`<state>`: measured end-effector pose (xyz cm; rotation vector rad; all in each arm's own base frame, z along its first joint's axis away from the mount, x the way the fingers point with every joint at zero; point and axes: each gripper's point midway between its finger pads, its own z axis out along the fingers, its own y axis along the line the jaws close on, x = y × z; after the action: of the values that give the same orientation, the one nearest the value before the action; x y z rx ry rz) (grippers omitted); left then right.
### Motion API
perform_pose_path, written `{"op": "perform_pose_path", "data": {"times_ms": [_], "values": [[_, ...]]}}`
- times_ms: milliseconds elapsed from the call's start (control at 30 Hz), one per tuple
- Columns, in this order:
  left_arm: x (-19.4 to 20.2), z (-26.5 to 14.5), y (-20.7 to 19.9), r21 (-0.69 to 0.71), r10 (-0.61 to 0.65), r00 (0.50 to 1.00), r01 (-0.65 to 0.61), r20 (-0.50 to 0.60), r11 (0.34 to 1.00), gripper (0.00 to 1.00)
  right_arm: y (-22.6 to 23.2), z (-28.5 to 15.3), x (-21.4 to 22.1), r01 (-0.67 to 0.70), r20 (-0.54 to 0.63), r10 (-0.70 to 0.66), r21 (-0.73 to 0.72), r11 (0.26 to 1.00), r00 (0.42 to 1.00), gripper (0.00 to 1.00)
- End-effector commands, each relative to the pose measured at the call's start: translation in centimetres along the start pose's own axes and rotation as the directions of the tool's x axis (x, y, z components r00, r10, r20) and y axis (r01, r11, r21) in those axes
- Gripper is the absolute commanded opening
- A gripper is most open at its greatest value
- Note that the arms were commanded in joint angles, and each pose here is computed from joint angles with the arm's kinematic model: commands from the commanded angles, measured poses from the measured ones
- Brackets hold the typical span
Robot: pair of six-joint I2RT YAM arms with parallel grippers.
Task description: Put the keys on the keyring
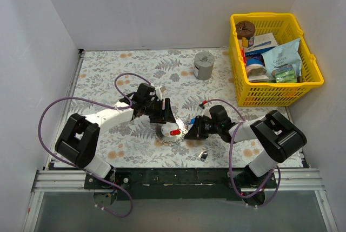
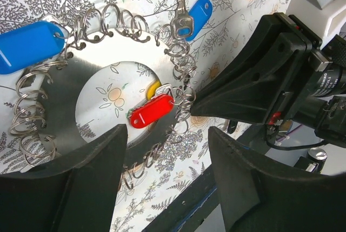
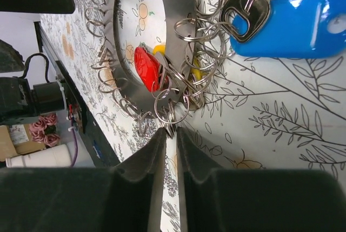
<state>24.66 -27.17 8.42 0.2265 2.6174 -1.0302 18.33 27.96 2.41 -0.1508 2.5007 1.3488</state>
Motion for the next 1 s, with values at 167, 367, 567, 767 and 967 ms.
{"op": "perform_pose_path", "data": {"times_ms": [167,367,567,767,967], "values": [[-0.6,-1.1,-0.6,0.013,0.033,0.999,-0.034,0.043,0.999,0.61,1.5,-0.1,-1.7,0.061,0.051,-0.059,-0.041,0.997,0.997,0.01],[-1.2,-1.5,-0.9,0.009,0.048,0.997,-0.049,0.063,0.999,0.61,3.0,-0.9,-2.8,0.16,0.085,-0.155,-0.055,0.985,0.984,0.01],[-1.8,-2.0,-1.3,0.006,0.068,0.994,-0.069,0.089,0.998,0.61,4.9,-2.0,-4.0,0.286,0.114,-0.277,-0.068,0.956,0.954,0.01],[-2.3,-2.6,-2.1,0.027,0.084,0.99,-0.088,0.112,0.996,0.61,6.3,-3.2,-4.0,0.416,0.14,-0.401,-0.101,0.904,0.905,0.01],[-3.0,-4.1,-4.6,0.114,0.144,0.978,-0.162,0.15,0.98,0.61,8.0,-4.3,-3.4,0.522,0.131,-0.506,-0.164,0.837,0.852,0.01]]}}
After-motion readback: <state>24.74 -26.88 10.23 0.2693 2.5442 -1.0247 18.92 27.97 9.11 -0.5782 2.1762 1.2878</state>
